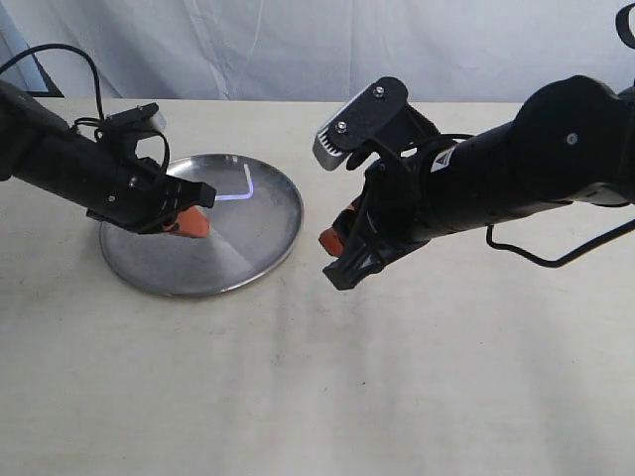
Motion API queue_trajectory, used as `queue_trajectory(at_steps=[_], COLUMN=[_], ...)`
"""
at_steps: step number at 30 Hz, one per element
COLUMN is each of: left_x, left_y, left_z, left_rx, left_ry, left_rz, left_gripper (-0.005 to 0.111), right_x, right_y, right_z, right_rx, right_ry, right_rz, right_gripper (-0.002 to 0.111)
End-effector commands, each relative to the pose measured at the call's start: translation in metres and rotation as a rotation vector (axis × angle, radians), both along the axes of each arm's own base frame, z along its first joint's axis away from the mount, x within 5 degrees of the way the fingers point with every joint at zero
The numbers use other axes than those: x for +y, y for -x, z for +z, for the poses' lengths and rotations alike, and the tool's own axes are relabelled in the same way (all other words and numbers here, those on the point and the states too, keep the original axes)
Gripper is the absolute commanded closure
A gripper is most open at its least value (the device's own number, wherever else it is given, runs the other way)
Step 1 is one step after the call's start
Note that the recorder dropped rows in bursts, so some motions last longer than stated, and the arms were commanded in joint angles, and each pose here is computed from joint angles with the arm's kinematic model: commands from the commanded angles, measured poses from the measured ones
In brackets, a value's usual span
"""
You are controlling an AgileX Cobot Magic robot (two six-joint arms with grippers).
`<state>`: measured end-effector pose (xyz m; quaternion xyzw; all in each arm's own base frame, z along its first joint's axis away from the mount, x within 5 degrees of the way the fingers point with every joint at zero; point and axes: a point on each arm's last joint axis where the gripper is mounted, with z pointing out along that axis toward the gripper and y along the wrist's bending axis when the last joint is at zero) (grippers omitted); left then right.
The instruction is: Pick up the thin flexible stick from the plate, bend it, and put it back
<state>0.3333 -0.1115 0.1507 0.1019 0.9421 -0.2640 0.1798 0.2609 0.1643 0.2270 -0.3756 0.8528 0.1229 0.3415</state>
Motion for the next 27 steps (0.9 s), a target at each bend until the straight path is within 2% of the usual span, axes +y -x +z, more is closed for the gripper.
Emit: queue_trajectory(at_steps=[1, 27], left_x=[-0.0010, -0.0011], left_y=[-0.0019, -0.0025], left_z=[-0.0074, -0.0104], left_rx=[0.030, 0.037], left_ry=[0.004, 0.002], left_rz=[-0.004, -0.003], left_gripper=[0.107, 0.107], right_x=[-0.0020, -0.0019], right_y=[0.0002, 0.0002], right_z=[0.0016, 0.0016], right_rx=[-0.005, 0.004], right_ry=[-0.002, -0.013], right_rz=[-0.006, -0.019], right_gripper=[0.057, 0.057])
